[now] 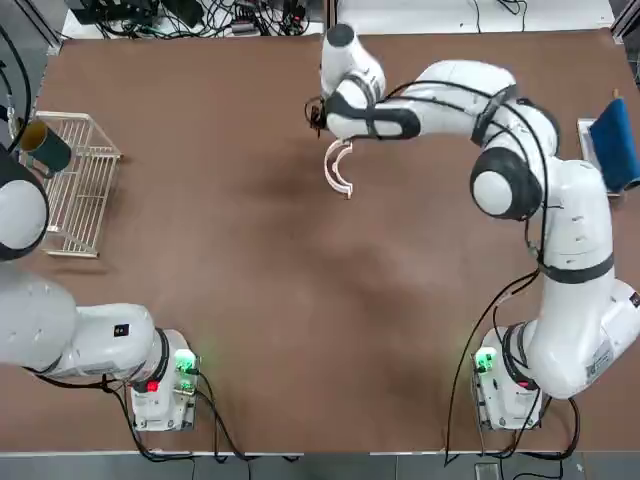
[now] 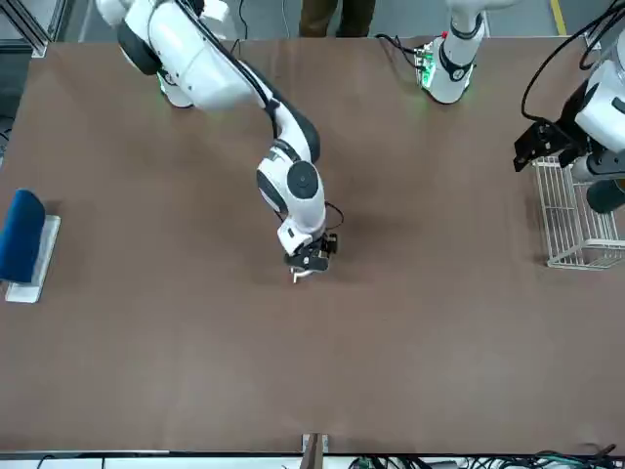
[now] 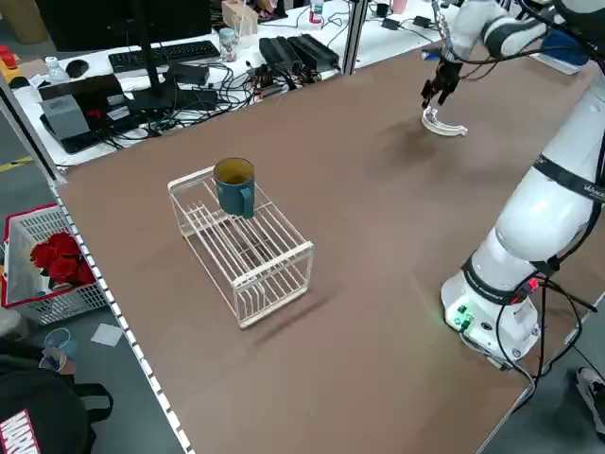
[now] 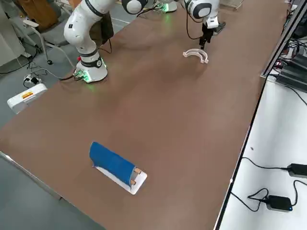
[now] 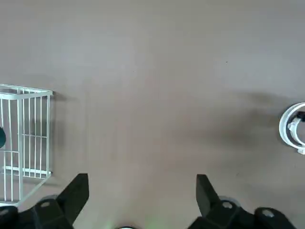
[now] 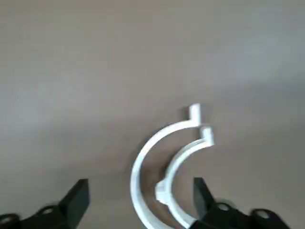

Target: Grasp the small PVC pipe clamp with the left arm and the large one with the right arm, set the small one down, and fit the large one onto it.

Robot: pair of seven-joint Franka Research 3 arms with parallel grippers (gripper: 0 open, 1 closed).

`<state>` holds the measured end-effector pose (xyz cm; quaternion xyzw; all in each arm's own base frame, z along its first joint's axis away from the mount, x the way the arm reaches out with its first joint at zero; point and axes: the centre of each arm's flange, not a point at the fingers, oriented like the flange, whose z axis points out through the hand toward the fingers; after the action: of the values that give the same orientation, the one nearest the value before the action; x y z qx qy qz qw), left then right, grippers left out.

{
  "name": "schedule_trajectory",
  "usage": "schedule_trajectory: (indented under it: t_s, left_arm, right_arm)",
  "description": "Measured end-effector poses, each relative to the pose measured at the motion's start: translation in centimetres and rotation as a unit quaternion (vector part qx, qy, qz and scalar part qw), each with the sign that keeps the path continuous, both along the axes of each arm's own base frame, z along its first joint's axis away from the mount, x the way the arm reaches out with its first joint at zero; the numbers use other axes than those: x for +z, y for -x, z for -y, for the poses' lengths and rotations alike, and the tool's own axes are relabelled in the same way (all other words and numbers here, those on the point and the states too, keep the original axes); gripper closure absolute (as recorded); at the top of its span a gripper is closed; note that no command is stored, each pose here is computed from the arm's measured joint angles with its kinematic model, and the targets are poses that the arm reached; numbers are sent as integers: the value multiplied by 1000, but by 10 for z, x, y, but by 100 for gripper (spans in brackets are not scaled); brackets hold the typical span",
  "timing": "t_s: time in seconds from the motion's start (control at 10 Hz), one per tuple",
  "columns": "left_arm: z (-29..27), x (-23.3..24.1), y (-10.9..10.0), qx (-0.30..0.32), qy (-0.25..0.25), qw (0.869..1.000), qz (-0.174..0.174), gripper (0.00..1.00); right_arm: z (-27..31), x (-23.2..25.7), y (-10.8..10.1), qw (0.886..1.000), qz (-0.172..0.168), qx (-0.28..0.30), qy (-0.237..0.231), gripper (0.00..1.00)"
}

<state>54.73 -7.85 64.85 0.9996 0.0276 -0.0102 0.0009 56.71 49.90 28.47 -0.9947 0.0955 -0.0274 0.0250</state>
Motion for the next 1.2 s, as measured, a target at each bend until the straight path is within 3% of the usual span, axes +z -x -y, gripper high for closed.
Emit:
schedule_trajectory:
  t_s: [0.2,0.4,0.7,0.9,1.2]
  left_arm:
    - [-1,-3,-2,0,0,1000,-3,0]
    - [0,-4,-2,-1,0,1000,-4,0]
    - [1,-3,-2,-1,0,1000,-3,0]
    - [1,-3,-2,-2,0,1000,-3,0]
    - [1,-3,-2,-1,0,1000,-3,0]
  right_arm:
    - [70,98,-39,998,17,-52,6,0]
    - [150,183,-65,995,48,-92,1,0]
    - [298,259,-91,997,43,-53,-18,0]
    - [415,298,-88,999,32,-28,7,0]
    - [542,341,-50,999,8,-9,33,0]
